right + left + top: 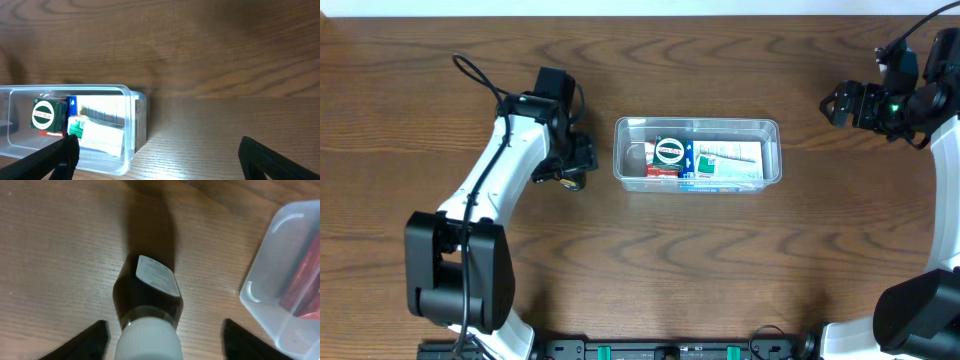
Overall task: Pack container
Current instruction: 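Move left gripper to the dark bottle and grasp it, then lift the bottle and carry it over the container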
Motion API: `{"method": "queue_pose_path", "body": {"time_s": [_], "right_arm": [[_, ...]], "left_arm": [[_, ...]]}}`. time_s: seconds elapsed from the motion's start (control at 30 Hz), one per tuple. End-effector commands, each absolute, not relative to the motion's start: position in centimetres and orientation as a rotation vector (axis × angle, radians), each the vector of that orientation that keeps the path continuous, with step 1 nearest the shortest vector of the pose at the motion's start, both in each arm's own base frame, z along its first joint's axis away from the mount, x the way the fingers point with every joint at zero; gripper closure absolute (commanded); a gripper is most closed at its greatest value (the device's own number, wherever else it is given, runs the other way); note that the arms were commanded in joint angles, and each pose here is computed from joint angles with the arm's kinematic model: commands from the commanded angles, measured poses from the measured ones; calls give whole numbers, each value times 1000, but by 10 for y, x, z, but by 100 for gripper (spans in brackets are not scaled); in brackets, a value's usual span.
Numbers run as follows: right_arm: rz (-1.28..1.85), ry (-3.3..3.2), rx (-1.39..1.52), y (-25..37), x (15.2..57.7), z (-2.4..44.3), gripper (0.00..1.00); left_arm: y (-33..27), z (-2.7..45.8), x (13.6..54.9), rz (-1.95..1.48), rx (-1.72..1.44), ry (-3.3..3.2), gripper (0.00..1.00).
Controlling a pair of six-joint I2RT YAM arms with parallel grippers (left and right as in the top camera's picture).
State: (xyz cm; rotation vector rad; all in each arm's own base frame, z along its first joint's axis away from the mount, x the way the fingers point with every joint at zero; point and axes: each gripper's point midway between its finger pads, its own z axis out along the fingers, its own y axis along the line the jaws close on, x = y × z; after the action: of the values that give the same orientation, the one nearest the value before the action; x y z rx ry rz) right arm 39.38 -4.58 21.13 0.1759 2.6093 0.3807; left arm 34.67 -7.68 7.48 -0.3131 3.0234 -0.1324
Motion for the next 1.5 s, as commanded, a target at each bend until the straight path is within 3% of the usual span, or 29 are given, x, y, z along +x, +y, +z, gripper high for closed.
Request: {"method": "queue_pose_path", "body": {"time_s": [0.0, 0.17, 0.4, 0.6, 0.7, 1.07, 1.47], "right_arm": [[379, 2587, 178, -46, 394, 220, 1], [379, 2588, 179, -46, 394, 220, 1], [379, 2587, 178, -46, 394, 220, 1], [379, 2587, 178, -46, 394, 220, 1], [379, 2588, 179, -46, 394, 220, 1], [379, 2587, 178, -46, 394, 220, 1], [379, 2587, 178, -46, 394, 220, 1]], "left_arm": [[-76, 68, 345, -127, -287, 3045, 42], [-76, 68, 346, -129, -287, 3041, 56], [-76, 69, 346, -129, -287, 3040, 67], [-77, 81, 349, -129, -275, 3040, 69], [-77, 88, 350, -129, -275, 3040, 76], [-79, 133, 349, -122, -144, 3053, 78], [-133, 230, 372, -141, 543, 2764, 79]]}}
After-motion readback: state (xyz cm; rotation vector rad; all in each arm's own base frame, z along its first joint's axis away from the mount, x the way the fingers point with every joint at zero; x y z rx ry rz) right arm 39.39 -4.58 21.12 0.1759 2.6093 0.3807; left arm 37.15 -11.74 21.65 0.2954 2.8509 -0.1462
